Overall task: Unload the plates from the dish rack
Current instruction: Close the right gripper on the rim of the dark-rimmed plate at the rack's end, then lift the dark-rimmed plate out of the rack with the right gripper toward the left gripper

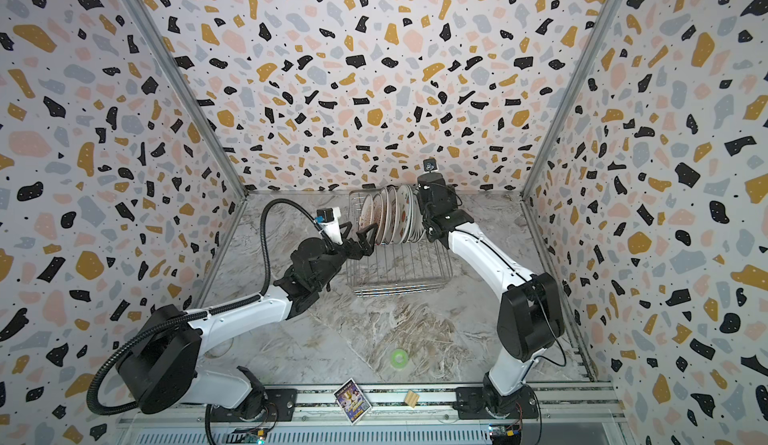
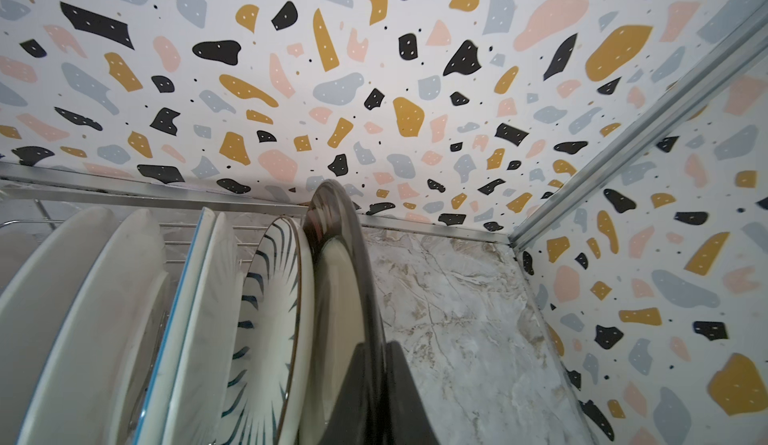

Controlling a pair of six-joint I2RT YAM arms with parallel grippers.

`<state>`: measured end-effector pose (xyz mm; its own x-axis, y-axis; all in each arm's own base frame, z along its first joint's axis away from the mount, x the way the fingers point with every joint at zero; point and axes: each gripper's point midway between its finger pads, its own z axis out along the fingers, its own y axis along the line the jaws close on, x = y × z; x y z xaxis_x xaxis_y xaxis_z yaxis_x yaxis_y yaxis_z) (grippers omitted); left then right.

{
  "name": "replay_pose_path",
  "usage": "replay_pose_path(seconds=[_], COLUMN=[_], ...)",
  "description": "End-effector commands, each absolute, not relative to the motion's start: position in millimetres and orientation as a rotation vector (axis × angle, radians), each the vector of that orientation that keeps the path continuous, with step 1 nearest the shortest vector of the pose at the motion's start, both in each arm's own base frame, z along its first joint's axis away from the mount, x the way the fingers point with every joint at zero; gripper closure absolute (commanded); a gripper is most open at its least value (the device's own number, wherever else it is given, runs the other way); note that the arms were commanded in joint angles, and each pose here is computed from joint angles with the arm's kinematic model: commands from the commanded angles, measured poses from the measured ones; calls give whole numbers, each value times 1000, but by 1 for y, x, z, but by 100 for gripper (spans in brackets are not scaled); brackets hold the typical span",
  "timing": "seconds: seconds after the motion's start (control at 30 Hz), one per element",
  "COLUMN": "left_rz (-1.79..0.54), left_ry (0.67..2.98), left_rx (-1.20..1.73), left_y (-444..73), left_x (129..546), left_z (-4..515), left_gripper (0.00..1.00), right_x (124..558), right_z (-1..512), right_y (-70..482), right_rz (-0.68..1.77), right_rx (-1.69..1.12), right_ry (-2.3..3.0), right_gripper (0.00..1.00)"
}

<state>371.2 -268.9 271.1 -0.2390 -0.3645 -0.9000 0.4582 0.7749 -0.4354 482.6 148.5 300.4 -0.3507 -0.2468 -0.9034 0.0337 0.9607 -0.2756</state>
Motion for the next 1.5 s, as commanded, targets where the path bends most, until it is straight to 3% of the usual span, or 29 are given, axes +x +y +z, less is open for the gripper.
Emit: replay_pose_path(seconds=[0.0, 0.27, 0.5, 0.83, 1.23, 1.47], left_rz=[-791, -844, -1011, -1004, -1073, -1067], left_ry=[1612, 1628, 1556, 1618, 1657, 1535], left_rx=[65, 65, 130, 164, 137, -109], left_y=[-274, -289, -307, -332, -363, -333], left_x=[374, 374, 360, 357, 351, 358], left_z=[285, 288, 306, 301, 287, 285], left_gripper=[0, 0, 0, 0, 0, 0], right_x=[458, 416, 393, 360, 334, 336], right_z=[386, 404, 412, 414, 417, 402], right_y=[132, 113, 91, 54, 54, 73], right_rz=[-250, -147, 144, 353, 760, 985], right_rx=[-7, 52, 78, 129, 41, -17], right_ry=[1690, 1605, 1550, 1477, 1378, 1361], right_gripper=[100, 100, 100, 100, 100, 100])
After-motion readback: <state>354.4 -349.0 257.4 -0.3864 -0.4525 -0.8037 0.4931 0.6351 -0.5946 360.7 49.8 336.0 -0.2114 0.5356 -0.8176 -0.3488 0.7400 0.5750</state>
